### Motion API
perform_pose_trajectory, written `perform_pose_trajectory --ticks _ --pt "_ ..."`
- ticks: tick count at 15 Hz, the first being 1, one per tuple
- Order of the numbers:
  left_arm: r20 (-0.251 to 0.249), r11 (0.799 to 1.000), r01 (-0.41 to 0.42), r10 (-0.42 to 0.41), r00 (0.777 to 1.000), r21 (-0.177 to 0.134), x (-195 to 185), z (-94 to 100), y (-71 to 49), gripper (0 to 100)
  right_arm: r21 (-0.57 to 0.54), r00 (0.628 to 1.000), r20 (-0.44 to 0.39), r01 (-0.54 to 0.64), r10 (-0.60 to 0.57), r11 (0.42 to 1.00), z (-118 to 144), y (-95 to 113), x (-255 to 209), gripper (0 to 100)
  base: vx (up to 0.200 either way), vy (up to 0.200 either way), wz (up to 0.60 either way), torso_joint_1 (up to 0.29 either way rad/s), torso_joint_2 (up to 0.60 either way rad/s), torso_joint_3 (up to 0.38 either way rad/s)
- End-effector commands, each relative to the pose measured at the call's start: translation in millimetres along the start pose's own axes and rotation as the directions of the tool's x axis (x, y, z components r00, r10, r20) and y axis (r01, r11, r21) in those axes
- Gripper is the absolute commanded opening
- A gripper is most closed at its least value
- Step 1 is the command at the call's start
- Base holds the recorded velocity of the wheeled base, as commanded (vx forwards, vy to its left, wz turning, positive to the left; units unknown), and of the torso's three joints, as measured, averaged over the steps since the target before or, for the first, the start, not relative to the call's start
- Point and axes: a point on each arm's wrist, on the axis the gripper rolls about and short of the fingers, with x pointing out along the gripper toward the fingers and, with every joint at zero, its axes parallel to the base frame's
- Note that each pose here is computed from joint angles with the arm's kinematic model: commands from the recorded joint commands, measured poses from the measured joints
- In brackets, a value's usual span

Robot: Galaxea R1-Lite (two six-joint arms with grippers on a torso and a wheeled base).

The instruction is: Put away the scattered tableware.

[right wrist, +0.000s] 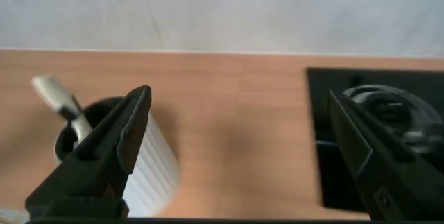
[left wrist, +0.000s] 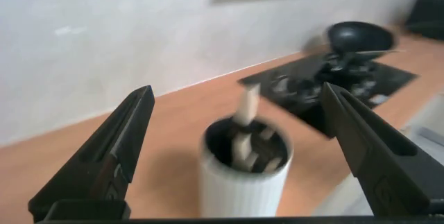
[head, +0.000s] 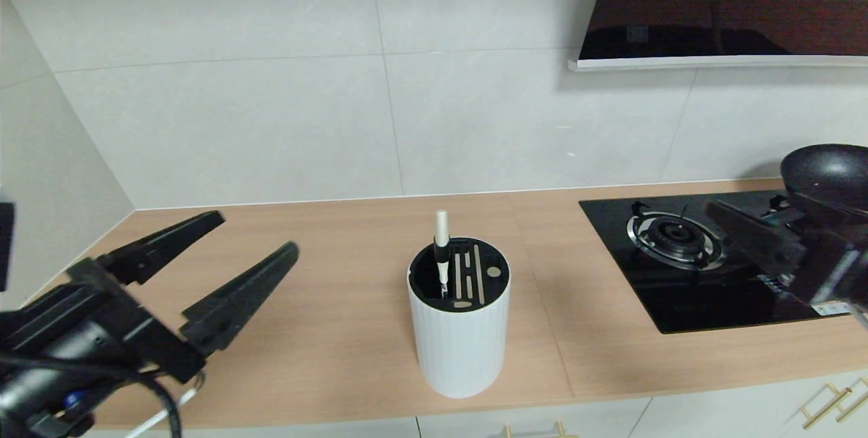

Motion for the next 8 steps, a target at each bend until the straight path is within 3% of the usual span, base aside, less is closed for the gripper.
perform_pose_trajectory --ticks 1,2,4,6,8 --pt "0.054 0.990 -0.139 0.138 0.989 0.007 -84.5 -0.5 4.5 100 -0.006 0.980 0.115 0.165 -0.164 0.986 -19.8 -44.6 -83.6 100 0.000 0.000 0.00 0.000 0.00 0.000" --pt "0.058 0.989 -0.146 0.147 0.987 -0.019 -105.7 -2.6 1.4 100 -0.004 0.967 0.133 0.219 -0.216 0.976 -24.3 -51.4 -103.8 100 0.000 0.000 0.00 0.000 0.00 0.000" --pt "0.076 0.976 -0.216 0.217 0.973 -0.031 -140.8 -10.9 -4.2 100 -0.003 0.947 0.152 0.286 -0.282 0.958 -30.7 -57.2 -138.5 100 0.000 0.000 0.00 0.000 0.00 0.000" --pt "0.087 0.964 -0.266 0.267 0.960 -0.020 -160.5 -22.4 -10.0 100 -0.006 0.929 0.153 0.341 -0.337 0.940 -36.4 -58.2 -155.1 100 0.000 0.000 0.00 0.000 0.00 0.000" --pt "0.090 0.968 -0.250 0.248 0.964 0.006 -174.7 -35.8 -17.9 100 -0.011 0.905 0.194 0.387 -0.378 0.922 -39.5 -57.1 -169.4 100 0.000 0.000 0.00 0.000 0.00 0.000"
